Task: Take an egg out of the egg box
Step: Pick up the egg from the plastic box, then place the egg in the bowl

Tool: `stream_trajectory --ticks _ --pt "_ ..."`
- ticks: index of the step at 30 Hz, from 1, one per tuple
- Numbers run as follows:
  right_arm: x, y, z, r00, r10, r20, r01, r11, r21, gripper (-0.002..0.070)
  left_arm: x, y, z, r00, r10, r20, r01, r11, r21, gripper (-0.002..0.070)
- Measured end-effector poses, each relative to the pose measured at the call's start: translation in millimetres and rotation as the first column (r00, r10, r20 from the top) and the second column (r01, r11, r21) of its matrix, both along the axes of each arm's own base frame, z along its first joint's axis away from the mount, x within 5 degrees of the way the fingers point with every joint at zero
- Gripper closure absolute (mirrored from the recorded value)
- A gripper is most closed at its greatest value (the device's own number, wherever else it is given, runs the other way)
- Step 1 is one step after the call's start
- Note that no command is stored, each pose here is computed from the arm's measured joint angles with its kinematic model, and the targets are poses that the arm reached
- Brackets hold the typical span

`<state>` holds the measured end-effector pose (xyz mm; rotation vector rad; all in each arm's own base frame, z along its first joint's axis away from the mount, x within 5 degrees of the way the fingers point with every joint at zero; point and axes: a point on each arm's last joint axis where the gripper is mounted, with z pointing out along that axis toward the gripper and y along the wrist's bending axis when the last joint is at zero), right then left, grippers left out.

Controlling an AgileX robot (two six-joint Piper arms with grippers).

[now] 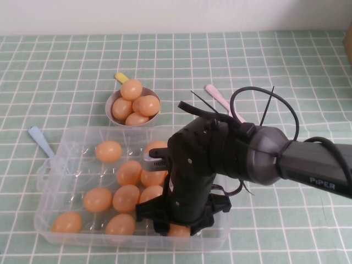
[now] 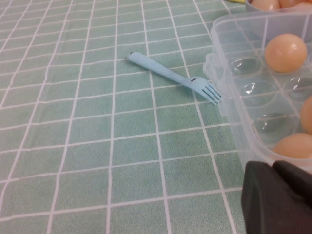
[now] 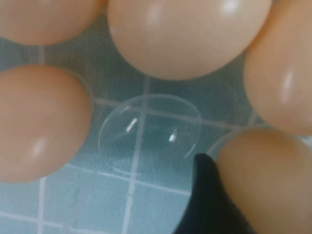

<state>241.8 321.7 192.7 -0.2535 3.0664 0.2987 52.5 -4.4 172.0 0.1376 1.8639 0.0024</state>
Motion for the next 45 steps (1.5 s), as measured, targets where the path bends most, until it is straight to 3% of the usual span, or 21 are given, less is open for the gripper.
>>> stream_trajectory --ticks 6,14,18,22,29,32,45 --pt "-1.2 -3.9 8.2 1.0 0.011 0.011 -0.011 1.0 -0.016 0.0307 0.0 0.0 0.0 1.0 0.0 0.0 0.0 1.0 0.0 0.0678" --pt "-2.6 -15.0 60.8 0.988 0.035 0.152 -0.042 0.998 0.043 0.0308 0.0 0.0 0.0 1.0 0.0 0.0 0.0 1.0 0.0 0.0678" --pt "6.0 -15.3 84.5 0.959 0.04 0.279 -0.067 0.994 0.087 0.0308 0.0 0.0 0.0 1.0 0.0 0.0 0.0 1.0 0.0 0.0678" --pt "27.0 -9.8 97.5 0.896 0.054 0.44 -0.146 0.973 0.179 0.0308 0.0 0.0 0.0 1.0 0.0 0.0 0.0 1.0 0.0 0.0678" --pt "61.3 5.8 91.0 0.747 0.059 0.662 -0.297 0.921 0.253 0.0308 0.0 0.0 0.0 1.0 0.0 0.0 0.0 1.0 0.0 0.0678" --pt "74.6 13.8 87.0 0.711 0.039 0.703 -0.317 0.909 0.27 0.0308 0.0 0.0 0.0 1.0 0.0 0.0 0.0 1.0 0.0 0.0678" --pt "125.5 50.4 69.9 0.693 0.074 0.717 -0.327 0.918 0.222 0.0309 0.0 0.0 0.0 1.0 0.0 0.0 0.0 1.0 0.0 0.0678"
